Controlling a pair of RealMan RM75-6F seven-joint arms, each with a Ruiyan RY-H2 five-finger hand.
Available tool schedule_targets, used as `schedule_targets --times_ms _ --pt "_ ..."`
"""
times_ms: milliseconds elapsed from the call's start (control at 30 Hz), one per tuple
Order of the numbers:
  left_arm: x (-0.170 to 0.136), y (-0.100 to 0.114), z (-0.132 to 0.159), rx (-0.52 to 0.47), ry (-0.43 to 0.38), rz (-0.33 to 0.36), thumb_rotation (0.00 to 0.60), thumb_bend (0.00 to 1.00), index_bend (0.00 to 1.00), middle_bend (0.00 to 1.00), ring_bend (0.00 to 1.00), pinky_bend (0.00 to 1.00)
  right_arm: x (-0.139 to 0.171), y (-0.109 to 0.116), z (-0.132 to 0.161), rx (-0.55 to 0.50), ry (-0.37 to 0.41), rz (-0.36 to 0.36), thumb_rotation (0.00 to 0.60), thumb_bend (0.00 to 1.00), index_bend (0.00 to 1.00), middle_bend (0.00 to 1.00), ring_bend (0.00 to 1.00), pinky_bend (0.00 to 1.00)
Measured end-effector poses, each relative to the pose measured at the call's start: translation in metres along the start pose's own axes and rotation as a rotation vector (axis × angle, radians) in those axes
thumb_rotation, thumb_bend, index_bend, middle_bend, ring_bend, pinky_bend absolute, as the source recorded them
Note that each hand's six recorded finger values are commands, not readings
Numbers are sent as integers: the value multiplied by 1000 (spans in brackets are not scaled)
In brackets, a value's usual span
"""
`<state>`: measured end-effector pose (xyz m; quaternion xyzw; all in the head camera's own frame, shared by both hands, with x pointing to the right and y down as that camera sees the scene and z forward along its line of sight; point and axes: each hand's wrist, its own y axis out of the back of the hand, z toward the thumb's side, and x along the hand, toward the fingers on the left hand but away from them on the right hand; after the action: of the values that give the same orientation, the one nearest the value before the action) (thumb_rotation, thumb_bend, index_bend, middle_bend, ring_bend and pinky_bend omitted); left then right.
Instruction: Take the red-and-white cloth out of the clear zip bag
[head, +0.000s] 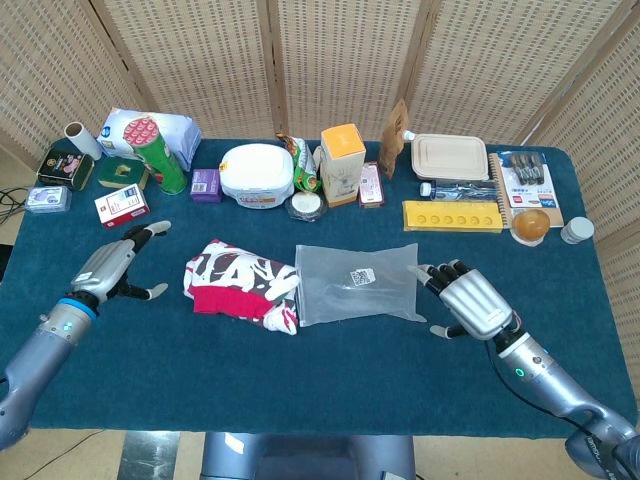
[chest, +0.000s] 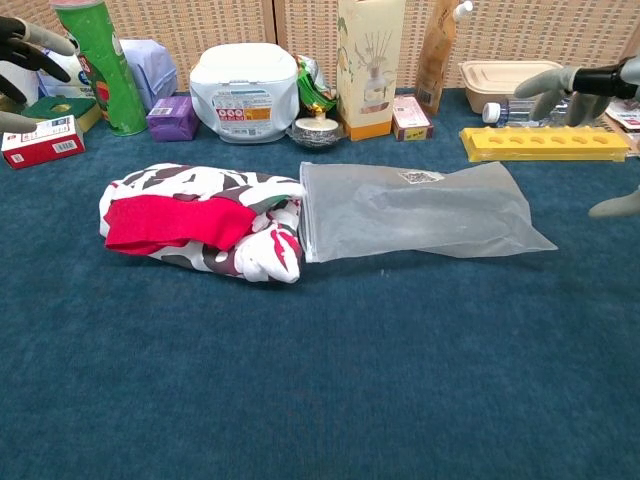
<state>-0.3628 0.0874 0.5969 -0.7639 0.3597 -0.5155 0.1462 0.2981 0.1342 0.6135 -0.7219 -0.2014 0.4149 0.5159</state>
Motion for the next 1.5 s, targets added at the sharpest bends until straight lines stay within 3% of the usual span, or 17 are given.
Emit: schedule_targets --times_ms 67,267,500,900,1167,1500 --pt "-5 1 -7 3 11 6 600 270 68 144 0 158 3 0 -4 1 -13 7 436 26 22 128 195 182" --pt "-21 5 -27 27 39 50 600 271 68 137 0 158 13 -4 -19 -12 -87 33 425 29 13 118 167 163" --pt "-53 9 -53 54 73 138 600 271 69 137 0 159 35 -9 -53 -8 -245 45 420 100 14 124 168 163" --pt "-146 -10 -103 80 161 304 600 271 69 137 0 158 90 -14 -94 -31 -508 51 421 138 56 155 164 163" --pt "-199 -31 -114 121 188 363 600 271 68 137 0 159 128 -17 -100 -59 -622 32 424 139 82 167 168 163" --pt "-232 -43 -108 126 181 394 600 270 69 137 0 158 182 -19 -89 -66 -712 13 421 139 105 197 180 163"
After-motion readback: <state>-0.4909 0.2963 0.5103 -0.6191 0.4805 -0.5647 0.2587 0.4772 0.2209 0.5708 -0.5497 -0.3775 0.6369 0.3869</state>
